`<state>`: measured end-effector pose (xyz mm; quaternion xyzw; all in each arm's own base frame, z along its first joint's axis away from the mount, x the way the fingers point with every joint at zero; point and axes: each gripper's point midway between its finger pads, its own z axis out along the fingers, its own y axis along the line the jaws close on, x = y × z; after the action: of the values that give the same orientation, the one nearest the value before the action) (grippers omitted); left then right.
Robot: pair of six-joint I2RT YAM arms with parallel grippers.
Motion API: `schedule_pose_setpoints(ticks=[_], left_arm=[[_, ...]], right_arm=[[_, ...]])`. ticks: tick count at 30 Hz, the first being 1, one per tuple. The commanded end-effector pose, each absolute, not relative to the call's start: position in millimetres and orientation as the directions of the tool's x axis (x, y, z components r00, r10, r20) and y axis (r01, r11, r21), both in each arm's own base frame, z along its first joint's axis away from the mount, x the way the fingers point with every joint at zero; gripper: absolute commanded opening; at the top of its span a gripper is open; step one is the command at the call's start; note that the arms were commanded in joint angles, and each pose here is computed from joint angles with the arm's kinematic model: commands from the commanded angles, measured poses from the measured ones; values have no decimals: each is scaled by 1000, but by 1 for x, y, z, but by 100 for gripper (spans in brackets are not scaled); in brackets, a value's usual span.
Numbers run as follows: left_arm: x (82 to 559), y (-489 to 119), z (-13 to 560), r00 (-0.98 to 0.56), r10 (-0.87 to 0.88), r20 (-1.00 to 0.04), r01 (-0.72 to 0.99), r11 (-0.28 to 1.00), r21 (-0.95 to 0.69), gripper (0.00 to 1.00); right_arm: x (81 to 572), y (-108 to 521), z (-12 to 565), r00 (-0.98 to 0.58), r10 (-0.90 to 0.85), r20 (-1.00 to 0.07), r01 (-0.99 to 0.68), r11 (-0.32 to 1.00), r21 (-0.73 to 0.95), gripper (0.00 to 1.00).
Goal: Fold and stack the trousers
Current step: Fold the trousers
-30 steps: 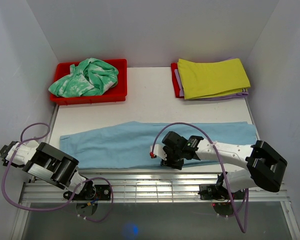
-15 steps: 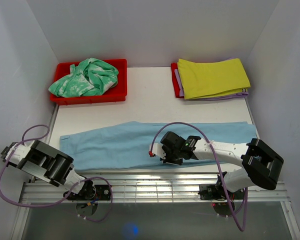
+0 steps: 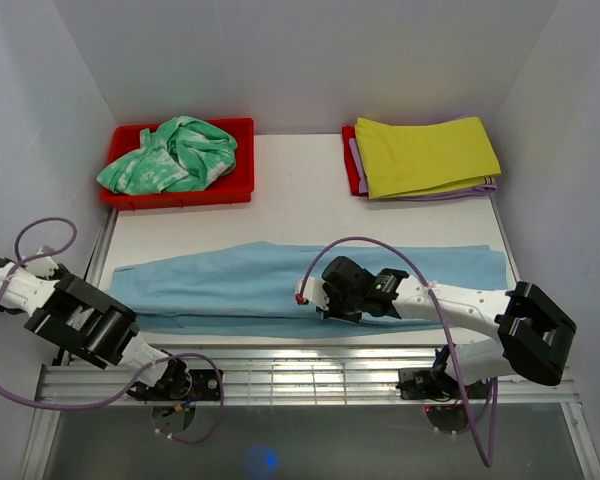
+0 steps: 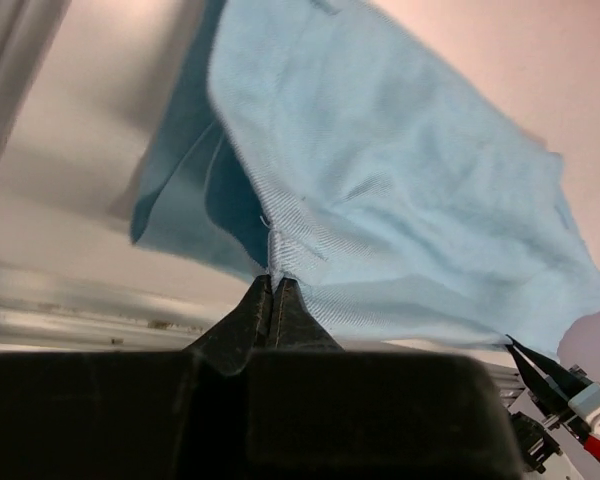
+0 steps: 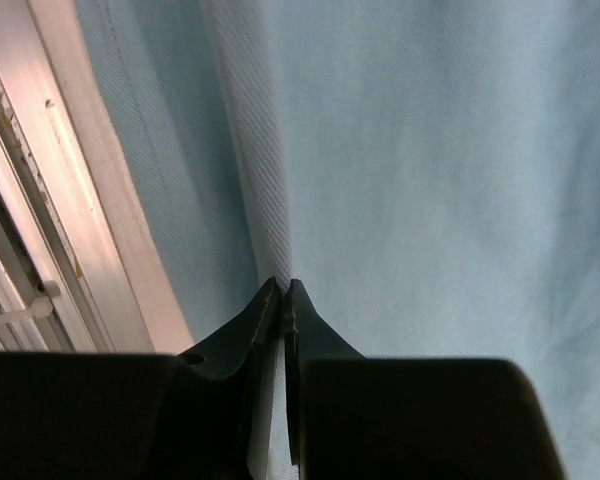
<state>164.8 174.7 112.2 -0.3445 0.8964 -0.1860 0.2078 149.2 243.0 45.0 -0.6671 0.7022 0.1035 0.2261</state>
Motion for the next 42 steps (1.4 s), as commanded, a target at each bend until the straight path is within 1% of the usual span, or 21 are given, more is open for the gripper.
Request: schedule_pose_setpoints(ticks=[1,4,5,6,9,11,12,13,15,16,18,20,22,25,31,32,34,36,39,41,42], left_arm=[[219,192,155,-638,-668,-382,-418,717,-558,0],[259,184,187,-660,-594,-460,-301,770,-563,0],[273,179,203,-646,-573,-504,-232,777,-586,0],[284,180,230,-616,-530,-582,-163,809,-564,0],[290,180,266,-546,-412,-730,-40,883,-468,0],[286,179,260,-533,-343,-774,-6,916,-401,0],[280,183,244,-557,-307,-772,-26,935,-354,0],[269,177,212,-604,-340,-720,-62,922,-383,0],[254,178,176,-674,-341,-655,-108,923,-369,0],[244,171,152,-705,-373,-604,-137,906,-400,0],[237,178,127,-721,-386,-576,-190,909,-371,0],[226,185,96,-752,-417,-510,-263,900,-348,0],[222,192,84,-758,-437,-484,-304,894,-330,0],[225,200,83,-754,-421,-504,-301,904,-304,0],[243,218,117,-725,-333,-603,-228,942,-246,0],[242,212,122,-728,-343,-594,-217,937,-275,0],[253,200,150,-703,-281,-653,-82,945,-317,0],[250,189,165,-691,-282,-666,-38,934,-355,0],[236,181,165,-731,-232,-642,-13,945,-327,0],[216,175,147,-798,-192,-572,-9,951,-308,1],[208,177,140,-816,-163,-554,3,958,-286,6]], right_arm=[[174,247,72,-11,-869,-495,-961,146,-236,8],[189,247,83,-31,-857,-514,-949,186,-255,8],[193,246,86,-36,-854,-519,-945,198,-259,8],[198,244,88,-48,-851,-524,-940,216,-263,8],[196,246,89,-56,-843,-536,-945,218,-245,8],[189,242,79,-70,-850,-522,-952,214,-221,8],[186,241,73,-73,-851,-520,-956,207,-206,8],[185,240,69,-74,-853,-517,-957,207,-204,8],[176,237,55,-77,-864,-498,-969,182,-166,8],[174,237,52,-79,-866,-494,-971,178,-157,8],[170,239,44,-74,-871,-486,-978,158,-134,8],[166,241,34,-76,-881,-468,-983,144,-112,8],[162,243,28,-74,-887,-456,-988,129,-90,8],[159,244,18,-75,-895,-439,-990,121,-78,8],[155,239,11,-75,-908,-412,-990,118,-79,8],[155,238,10,-76,-910,-408,-990,118,-78,8],[155,237,10,-77,-911,-405,-989,120,-83,8],[156,237,14,-76,-908,-413,-988,123,-90,8],[157,236,19,-74,-906,-417,-987,126,-97,8],[157,237,25,-71,-900,-430,-987,125,-100,8],[156,238,27,-64,-897,-437,-988,119,-98,8]])
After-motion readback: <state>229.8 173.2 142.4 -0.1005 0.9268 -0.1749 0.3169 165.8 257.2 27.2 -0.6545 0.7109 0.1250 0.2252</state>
